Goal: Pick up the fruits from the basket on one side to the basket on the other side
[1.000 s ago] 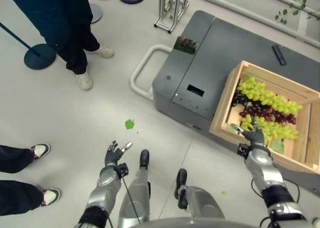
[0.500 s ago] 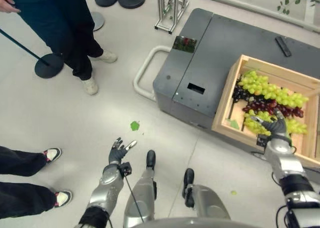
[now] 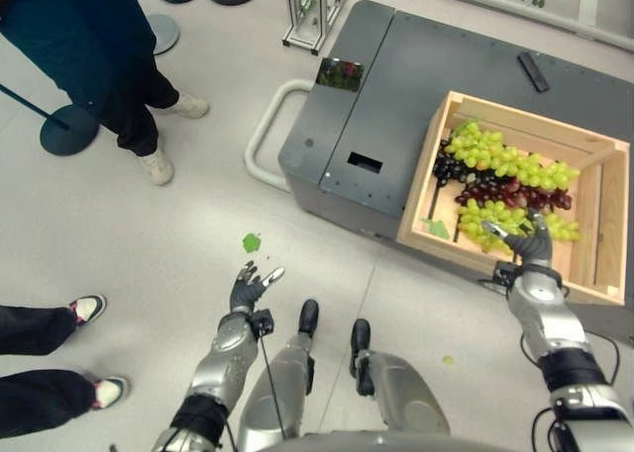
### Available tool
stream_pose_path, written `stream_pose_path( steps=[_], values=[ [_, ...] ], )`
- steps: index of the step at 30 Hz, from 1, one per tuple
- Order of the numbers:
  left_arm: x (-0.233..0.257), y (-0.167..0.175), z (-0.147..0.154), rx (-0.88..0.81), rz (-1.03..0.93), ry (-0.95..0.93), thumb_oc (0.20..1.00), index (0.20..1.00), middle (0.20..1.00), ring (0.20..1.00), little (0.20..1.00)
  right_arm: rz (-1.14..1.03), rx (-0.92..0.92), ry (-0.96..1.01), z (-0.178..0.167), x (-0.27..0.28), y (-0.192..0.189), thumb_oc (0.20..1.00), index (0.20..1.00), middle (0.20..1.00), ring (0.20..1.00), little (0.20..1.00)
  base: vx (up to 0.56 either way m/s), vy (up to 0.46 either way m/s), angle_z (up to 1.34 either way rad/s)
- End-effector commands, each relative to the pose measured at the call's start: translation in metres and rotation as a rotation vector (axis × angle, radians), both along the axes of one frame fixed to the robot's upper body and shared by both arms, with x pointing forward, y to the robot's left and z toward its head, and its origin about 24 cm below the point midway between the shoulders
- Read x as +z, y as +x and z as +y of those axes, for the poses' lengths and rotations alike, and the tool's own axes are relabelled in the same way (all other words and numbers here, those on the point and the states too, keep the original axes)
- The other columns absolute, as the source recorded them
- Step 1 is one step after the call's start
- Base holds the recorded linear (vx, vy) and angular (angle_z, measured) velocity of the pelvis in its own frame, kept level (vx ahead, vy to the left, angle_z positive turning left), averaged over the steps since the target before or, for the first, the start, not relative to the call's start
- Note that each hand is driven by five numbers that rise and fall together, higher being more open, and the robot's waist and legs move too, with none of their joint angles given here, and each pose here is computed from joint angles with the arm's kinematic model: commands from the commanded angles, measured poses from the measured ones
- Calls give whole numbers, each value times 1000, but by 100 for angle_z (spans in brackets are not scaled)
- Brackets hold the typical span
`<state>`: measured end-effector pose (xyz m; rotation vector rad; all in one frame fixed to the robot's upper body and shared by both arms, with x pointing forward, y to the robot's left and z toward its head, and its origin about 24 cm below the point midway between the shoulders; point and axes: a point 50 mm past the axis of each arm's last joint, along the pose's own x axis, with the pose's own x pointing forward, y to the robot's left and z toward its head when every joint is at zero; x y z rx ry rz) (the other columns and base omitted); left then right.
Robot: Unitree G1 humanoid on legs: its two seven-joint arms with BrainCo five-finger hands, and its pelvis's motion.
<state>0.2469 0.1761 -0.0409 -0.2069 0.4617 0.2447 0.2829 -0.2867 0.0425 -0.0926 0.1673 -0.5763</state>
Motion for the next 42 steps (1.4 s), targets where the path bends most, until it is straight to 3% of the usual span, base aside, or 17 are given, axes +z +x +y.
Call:
stream_pose_path(
  steps=[1, 6, 17, 23, 28, 42],
  values=[
    [24, 8, 16, 21, -116, 56, 1000, 1000, 1000, 1000, 1000, -79, 46, -28, 9, 11, 2, 1000, 1000, 1000, 1000, 1000, -3, 23, -4],
    [33, 12, 33, 25, -135, 143, 1000, 1000, 1000, 1000, 1000, -73, 92, 32, 25, 3, 4, 1000, 1000, 1000, 1000, 1000, -22, -30, -8],
    [38, 14, 38, 65, -152, 141, 1000, 1000, 1000, 1000, 1000, -117, 132, 31, 30, 16, 9, 1000, 1000, 1000, 1000, 1000, 70, -241, -5],
    [32, 14, 33, 93, -141, 75, 1000, 1000, 1000, 1000, 1000, -119, 152, -72, 21, 29, 7, 1000, 1000, 1000, 1000, 1000, 91, -321, 14],
    [18, 8, 9, 157, -106, -128, 1000, 1000, 1000, 1000, 1000, -174, 154, -203, 14, 57, 12, 1000, 1000, 1000, 1000, 1000, 64, -341, -1],
    [19, 8, -5, 72, -97, -87, 1000, 1000, 1000, 1000, 1000, -133, 115, -235, 9, 53, 14, 1000, 1000, 1000, 1000, 1000, 60, -196, 10]
  ],
)
